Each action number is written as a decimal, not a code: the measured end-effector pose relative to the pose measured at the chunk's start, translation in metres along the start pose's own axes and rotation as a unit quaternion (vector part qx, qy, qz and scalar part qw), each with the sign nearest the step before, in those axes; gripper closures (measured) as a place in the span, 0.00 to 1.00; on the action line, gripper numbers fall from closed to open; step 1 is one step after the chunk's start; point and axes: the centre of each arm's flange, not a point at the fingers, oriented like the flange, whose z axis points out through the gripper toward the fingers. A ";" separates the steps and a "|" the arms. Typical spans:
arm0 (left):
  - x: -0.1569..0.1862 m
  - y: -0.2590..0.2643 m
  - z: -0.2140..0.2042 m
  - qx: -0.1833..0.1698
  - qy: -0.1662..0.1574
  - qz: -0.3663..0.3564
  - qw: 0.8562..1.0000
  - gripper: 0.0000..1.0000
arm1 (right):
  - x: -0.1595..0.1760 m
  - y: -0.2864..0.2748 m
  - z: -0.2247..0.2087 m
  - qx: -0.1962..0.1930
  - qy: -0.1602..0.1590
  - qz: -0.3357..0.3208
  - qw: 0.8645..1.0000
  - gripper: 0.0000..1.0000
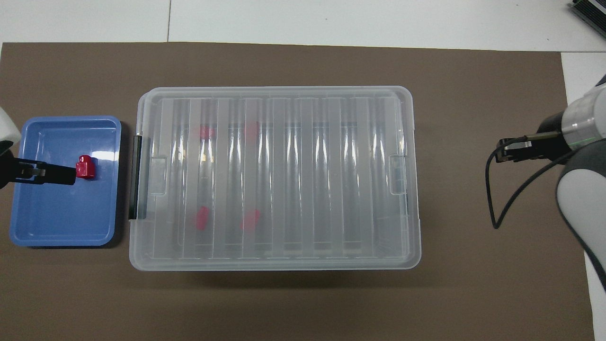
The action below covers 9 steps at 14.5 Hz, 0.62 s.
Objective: Place red block in blue tray from box
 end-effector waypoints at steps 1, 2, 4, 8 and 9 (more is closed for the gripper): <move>0.007 0.003 0.010 -0.001 -0.009 -0.001 1.000 0.00 | -0.004 0.009 -0.010 0.000 -0.008 0.009 1.000 0.40; 0.015 0.006 0.021 -0.002 -0.018 -0.005 1.000 0.00 | -0.009 0.019 -0.019 0.001 -0.017 0.017 1.000 0.30; 0.031 0.010 0.028 -0.017 -0.030 -0.032 0.999 0.00 | -0.012 0.032 -0.026 0.001 -0.023 0.029 0.999 0.08; 0.033 0.014 0.008 -0.032 -0.050 -0.046 0.997 0.00 | -0.012 0.026 -0.025 0.000 -0.024 0.024 0.999 0.00; 0.032 0.017 0.005 -0.032 -0.048 -0.045 0.997 0.00 | -0.012 0.024 -0.025 -0.003 -0.024 0.021 0.999 0.00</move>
